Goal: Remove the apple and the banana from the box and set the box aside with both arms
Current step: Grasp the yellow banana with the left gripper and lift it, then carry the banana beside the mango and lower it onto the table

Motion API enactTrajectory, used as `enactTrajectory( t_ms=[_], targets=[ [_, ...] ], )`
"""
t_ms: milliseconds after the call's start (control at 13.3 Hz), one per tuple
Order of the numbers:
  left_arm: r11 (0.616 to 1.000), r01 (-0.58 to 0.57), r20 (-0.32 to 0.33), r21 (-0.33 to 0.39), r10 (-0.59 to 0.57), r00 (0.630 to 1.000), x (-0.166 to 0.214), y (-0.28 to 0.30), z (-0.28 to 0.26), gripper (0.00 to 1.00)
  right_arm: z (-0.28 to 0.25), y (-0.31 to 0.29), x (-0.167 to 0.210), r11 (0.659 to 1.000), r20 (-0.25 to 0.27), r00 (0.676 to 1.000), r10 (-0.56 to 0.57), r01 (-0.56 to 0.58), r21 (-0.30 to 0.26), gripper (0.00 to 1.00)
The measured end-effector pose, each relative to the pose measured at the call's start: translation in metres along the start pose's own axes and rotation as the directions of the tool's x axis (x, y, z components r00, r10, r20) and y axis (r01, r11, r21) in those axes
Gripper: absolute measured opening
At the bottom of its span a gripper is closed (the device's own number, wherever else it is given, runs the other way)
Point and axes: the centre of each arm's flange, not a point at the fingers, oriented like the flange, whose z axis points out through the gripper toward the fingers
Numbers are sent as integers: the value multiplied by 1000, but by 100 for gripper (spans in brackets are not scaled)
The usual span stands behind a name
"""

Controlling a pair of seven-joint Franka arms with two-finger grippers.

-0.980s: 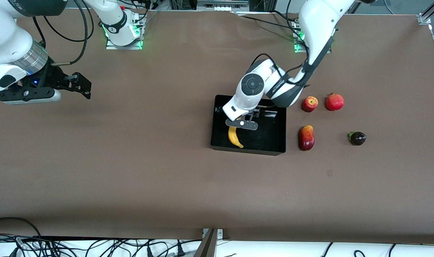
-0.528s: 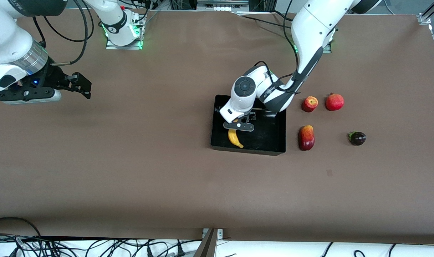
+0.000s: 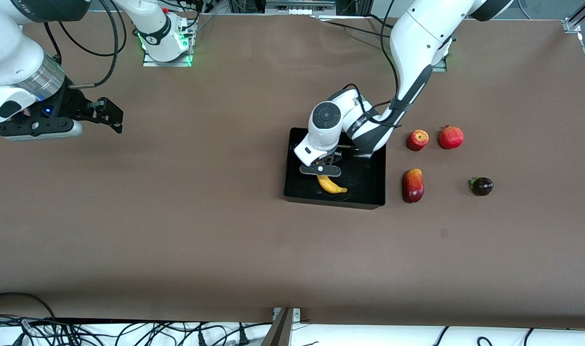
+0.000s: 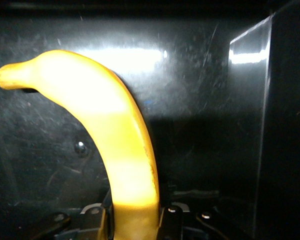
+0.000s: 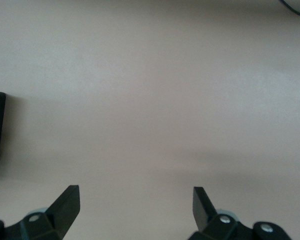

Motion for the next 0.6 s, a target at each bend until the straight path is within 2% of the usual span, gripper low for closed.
enactTrajectory(
  t_ms=[151,377,603],
  targets=[
    [1000,16,-19,16,-15,1000,12,-5,-30,35,0,0,0,1000,0,1000,0,0,0,100],
    [995,75,-62,63,-71,996,33,-37,-115,35,0,0,0,1000,0,1000,0,0,0,100],
    [983,96,-34,153,-92,995,43,-93,-168,35,0,0,0,1000,0,1000,0,0,0,100]
  ],
)
